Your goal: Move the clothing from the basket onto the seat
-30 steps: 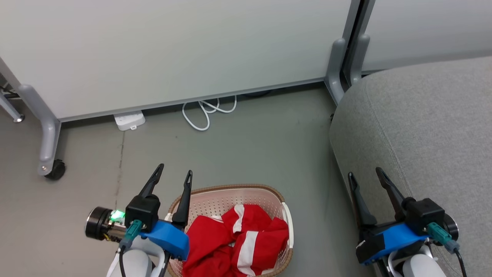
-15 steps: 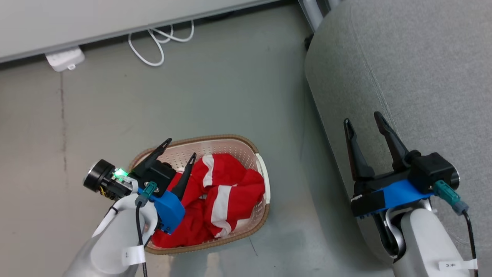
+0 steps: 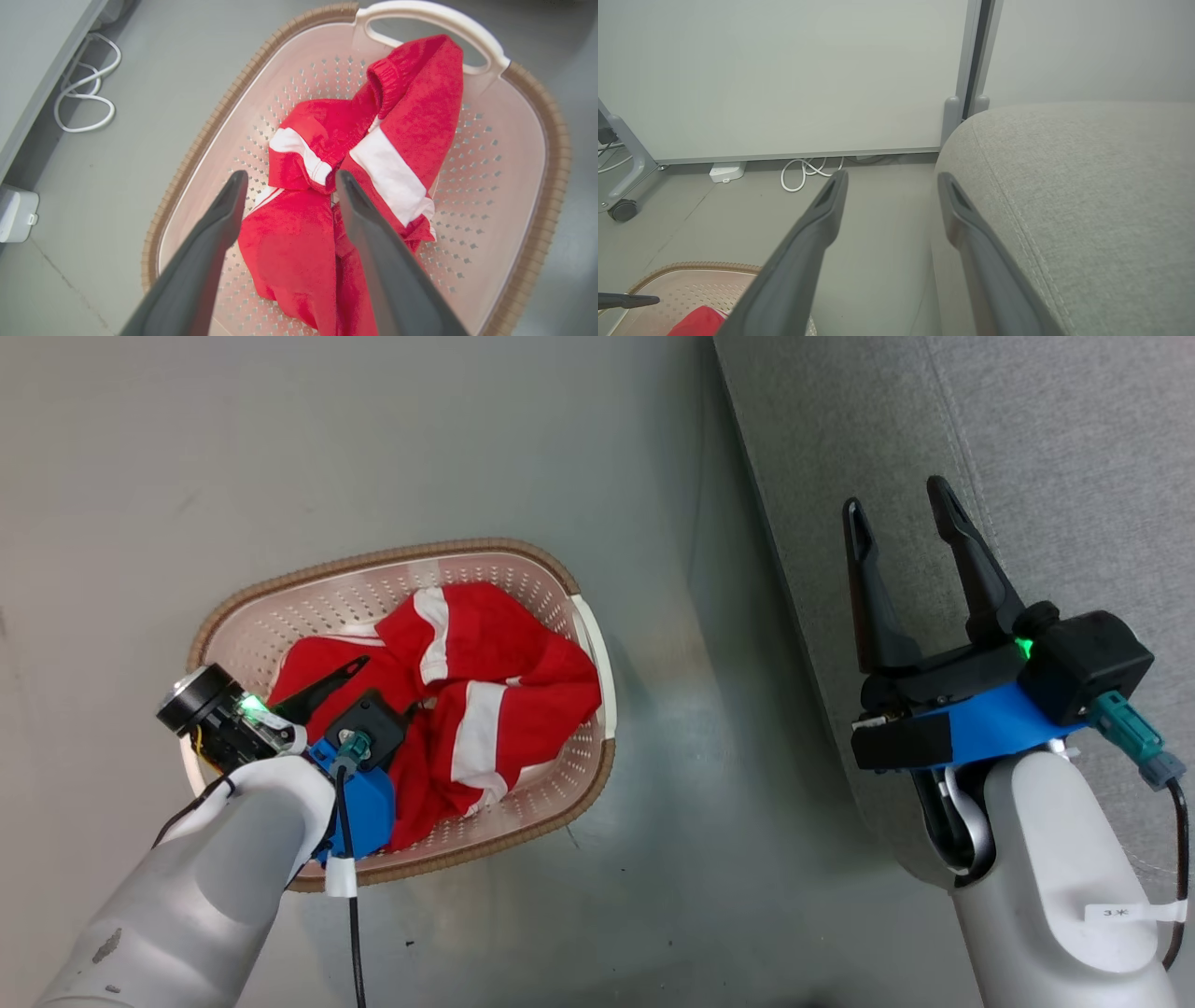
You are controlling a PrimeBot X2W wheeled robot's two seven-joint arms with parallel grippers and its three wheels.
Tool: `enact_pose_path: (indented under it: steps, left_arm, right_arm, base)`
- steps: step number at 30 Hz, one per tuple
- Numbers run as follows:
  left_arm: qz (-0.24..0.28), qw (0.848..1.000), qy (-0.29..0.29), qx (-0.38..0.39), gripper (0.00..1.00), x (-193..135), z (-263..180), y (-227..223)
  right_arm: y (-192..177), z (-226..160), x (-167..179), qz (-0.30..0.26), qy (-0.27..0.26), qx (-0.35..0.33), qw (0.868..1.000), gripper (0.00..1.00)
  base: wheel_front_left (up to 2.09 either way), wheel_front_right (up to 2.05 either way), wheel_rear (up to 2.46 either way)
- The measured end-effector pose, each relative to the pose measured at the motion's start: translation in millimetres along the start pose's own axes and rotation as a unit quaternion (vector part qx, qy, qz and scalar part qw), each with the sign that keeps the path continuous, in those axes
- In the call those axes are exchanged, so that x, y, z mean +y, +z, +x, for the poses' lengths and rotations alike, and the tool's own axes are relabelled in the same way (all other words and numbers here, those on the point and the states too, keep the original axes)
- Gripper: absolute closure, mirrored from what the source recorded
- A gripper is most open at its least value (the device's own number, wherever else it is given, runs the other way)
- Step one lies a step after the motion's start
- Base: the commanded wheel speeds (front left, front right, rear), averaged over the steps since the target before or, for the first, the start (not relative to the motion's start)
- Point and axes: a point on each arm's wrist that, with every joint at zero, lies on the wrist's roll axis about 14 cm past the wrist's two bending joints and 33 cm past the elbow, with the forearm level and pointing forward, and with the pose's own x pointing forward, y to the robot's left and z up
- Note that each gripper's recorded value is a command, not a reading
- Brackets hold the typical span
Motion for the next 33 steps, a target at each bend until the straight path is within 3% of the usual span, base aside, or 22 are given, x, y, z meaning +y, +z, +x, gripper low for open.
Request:
enact_pose_path:
  steps: [6, 17, 33]
  left_arm:
    - [0.023, 0.996, -0.044, 0.075, 0.00, -11, 19, -51]
    - [0.087, 0.973, -0.101, 0.188, 0.00, -16, 44, -116]
    - [0.126, 0.952, -0.124, 0.251, 0.00, -13, 73, -152]
  right_arm:
    - [-20, 19, 1, -0.005, 0.008, 0.011, 1.000, 0.00]
    - [-59, 41, 1, -0.013, 0.017, 0.032, 0.999, 0.00]
    - [-92, 44, -9, -0.018, 0.009, 0.057, 0.998, 0.00]
  base:
    - [0.00, 0.00, 0.00]
    - [0.00, 0.00, 0.00]
    - [0.00, 0.00, 0.00]
